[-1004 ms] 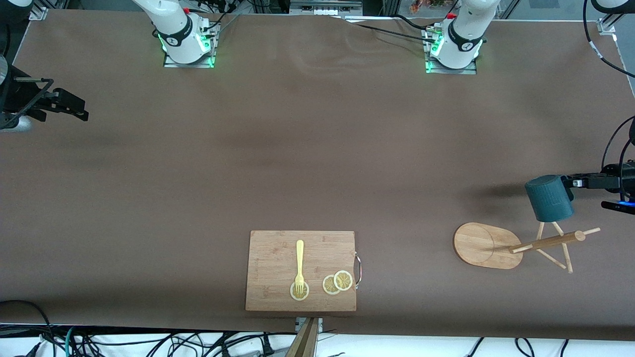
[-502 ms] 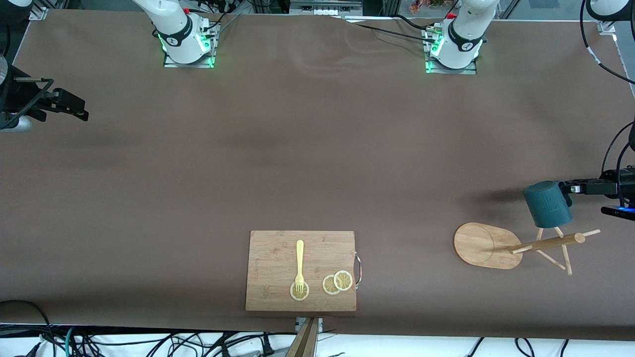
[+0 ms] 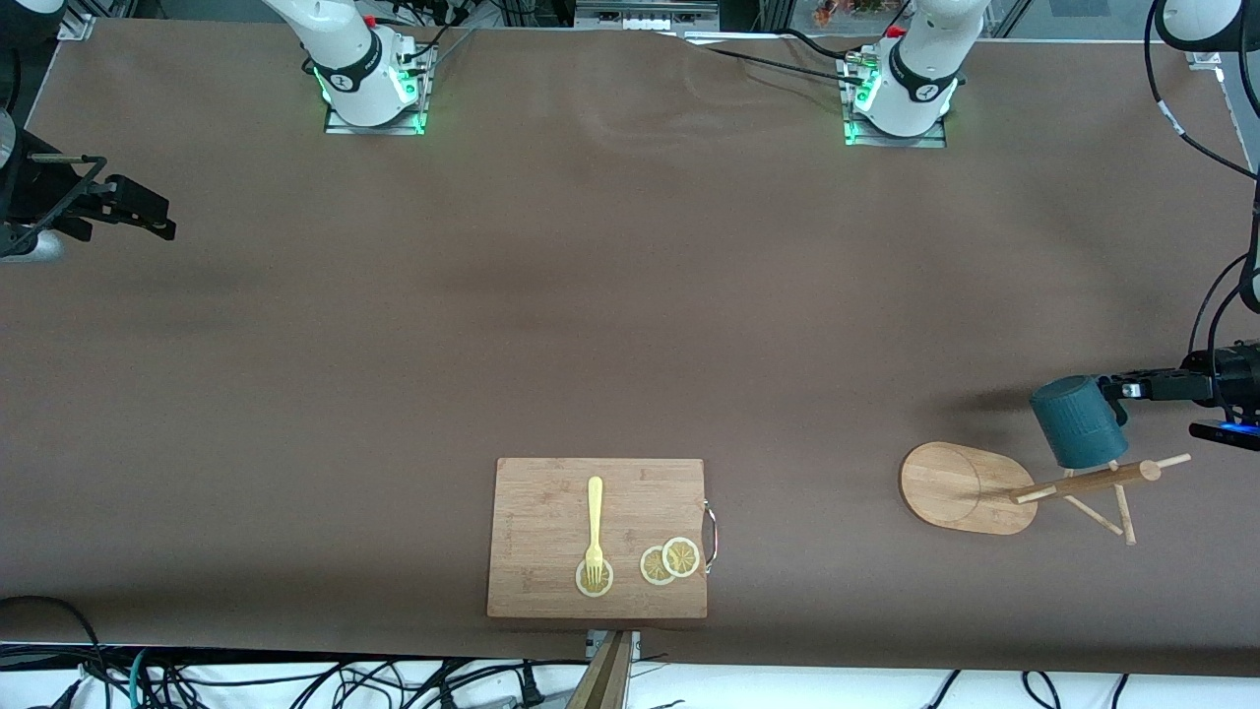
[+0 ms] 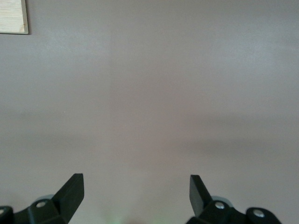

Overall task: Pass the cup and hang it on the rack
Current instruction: 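Lower the mug handle onto a rack peg with the left gripper, then open the left gripper and draw it back from the rack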

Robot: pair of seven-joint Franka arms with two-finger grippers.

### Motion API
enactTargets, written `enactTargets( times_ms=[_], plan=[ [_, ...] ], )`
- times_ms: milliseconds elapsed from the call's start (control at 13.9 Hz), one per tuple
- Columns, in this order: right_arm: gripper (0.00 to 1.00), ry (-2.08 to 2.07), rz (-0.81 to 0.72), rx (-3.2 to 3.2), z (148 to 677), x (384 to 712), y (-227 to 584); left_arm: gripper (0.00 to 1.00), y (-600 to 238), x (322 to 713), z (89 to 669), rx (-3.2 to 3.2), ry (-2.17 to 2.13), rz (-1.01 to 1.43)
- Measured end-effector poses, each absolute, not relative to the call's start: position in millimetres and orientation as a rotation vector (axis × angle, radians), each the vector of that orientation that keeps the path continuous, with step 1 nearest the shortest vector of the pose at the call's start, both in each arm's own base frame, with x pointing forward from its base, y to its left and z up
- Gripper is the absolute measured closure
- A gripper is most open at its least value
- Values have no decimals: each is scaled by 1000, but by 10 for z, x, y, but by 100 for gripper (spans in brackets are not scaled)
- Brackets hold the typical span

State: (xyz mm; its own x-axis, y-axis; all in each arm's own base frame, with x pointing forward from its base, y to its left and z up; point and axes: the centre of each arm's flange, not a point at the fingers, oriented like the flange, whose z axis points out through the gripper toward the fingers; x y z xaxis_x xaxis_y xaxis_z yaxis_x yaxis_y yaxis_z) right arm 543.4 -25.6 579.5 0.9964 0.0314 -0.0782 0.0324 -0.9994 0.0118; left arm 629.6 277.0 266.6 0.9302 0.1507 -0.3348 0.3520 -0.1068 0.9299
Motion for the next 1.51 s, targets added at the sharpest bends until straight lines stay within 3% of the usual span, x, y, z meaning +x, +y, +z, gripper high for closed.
enactTargets(
  times_ms=[143,215,717,1075,1505],
  plan=[
    [0,50,-122,3126,5795,5434,-256,79,2765,6321,2668,1691,385,-173],
    [0,50,-122,3126,5795,5434,-256,73,2764,6330,2662,1695,382,-165],
    [0,50,-122,3126,5795,5434,-256,2,2793,6381,2709,1723,349,-107],
    [0,50,-122,3126,5795,5434,-255,0,3043,6167,2897,1815,299,-151],
    [0,51,-122,3126,5797,5434,-253,0,2961,5879,4416,2131,137,-141]
  ],
)
